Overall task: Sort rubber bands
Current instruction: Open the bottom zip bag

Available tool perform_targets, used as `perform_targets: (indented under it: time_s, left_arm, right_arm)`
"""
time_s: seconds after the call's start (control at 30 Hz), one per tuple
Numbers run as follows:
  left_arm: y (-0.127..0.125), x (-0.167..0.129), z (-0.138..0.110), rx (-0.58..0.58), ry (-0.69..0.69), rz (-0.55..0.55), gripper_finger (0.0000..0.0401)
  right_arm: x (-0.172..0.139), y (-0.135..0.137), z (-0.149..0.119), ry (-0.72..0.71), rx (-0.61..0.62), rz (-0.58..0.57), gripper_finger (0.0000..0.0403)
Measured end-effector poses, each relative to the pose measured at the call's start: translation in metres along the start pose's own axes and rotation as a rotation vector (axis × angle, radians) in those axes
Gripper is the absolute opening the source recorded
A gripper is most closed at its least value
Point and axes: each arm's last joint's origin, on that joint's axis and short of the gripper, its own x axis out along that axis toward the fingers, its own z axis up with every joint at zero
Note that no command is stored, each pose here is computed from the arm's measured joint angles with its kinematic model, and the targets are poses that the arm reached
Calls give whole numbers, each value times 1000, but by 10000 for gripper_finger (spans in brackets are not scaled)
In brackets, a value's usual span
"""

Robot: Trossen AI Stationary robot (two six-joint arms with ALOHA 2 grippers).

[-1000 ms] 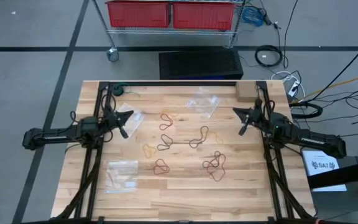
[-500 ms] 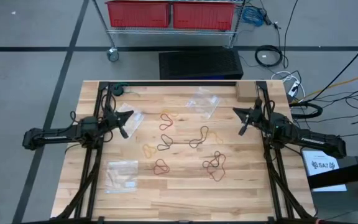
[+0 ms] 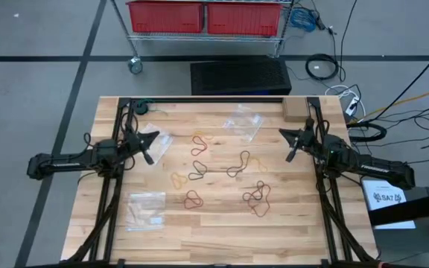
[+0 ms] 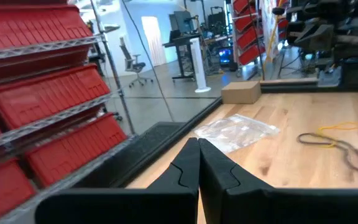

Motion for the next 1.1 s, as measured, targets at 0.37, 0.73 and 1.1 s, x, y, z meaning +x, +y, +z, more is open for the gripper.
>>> perform_targets:
  time_s: [0.37,0.73,1.1]
  left_arm:
    - [2,-1,15,-62,-155,-28,2]
    - [-20,0,20,-157,-140,-585,11]
    - [-55,20,56,-62,148,-833,3]
  right_arm:
    - [0,0,0,0,0,0,0]
    - [0,0,0,0,0,0,0]
    - [0,0,0,0,0,0,0]
